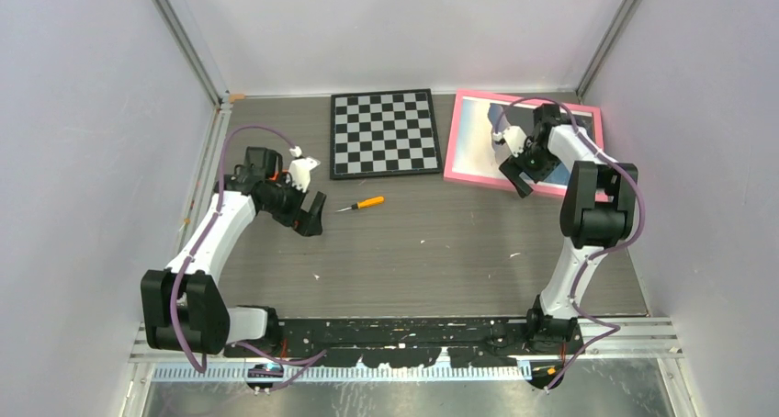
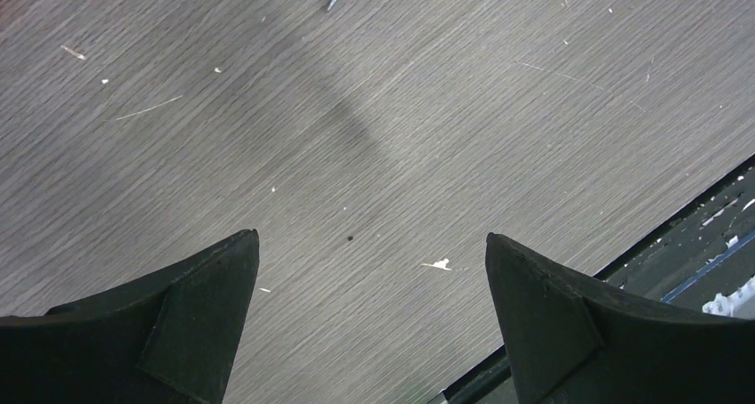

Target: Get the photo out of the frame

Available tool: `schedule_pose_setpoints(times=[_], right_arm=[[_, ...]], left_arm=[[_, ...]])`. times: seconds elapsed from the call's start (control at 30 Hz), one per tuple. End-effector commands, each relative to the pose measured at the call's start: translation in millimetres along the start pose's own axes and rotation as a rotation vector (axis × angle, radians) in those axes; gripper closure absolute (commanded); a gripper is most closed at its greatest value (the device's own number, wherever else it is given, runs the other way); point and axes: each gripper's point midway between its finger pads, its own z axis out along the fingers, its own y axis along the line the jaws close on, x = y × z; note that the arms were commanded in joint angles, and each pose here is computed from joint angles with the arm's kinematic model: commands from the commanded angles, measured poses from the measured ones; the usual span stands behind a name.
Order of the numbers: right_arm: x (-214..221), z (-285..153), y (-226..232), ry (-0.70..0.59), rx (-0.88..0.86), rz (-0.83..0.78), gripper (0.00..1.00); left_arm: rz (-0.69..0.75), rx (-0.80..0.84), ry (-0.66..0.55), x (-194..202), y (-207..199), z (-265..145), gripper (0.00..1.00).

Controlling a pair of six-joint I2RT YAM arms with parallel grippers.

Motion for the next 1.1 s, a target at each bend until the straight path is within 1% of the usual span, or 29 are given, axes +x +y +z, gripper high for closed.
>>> schedule_pose_setpoints(times=[0.0,0.17,0.4,0.57,0.67,0.73,0.8,0.83,0.97,1.07], right_arm=[[-2,-6,-16,-0.018,-0.024,-0.057,0.12],[-2,1,-24,-0.021,-0.046,-0.046,0.14],[11,21,-13,0.030,-0.115,-0.046,0.24],[22,24,9,0.049,-0.189,-0.031,0.40],[30,23,21,0.061,-0.214,-0.016,0.53],[37,22,31,0.075,-0.232,0.004,0.65],[46,22,44,0.097,-0.245,0.028,0.84],[50,22,50,0.106,-0.247,0.041,0.91],[66,12,77,0.116,-0.253,0.084,0.99],[76,3,97,0.133,-0.250,0.146,0.99]], left_arm=[[0.044,0.026,-0.057,-18,-9,-12,0.00],[0.050,0.024,-0.053,-17,-9,-11,0.00],[0.059,0.016,-0.054,-16,-7,-12,0.00],[0.065,0.007,-0.055,-16,-7,-14,0.00],[0.068,0.002,-0.060,-15,-7,-16,0.00],[0.071,-0.001,-0.065,-16,-8,-17,0.00],[0.076,-0.005,-0.070,-17,-8,-18,0.00],[0.075,-0.006,-0.071,-16,-8,-19,0.00],[0.081,-0.008,-0.079,-17,-10,-22,0.00],[0.089,-0.014,-0.087,-17,-10,-24,0.00]])
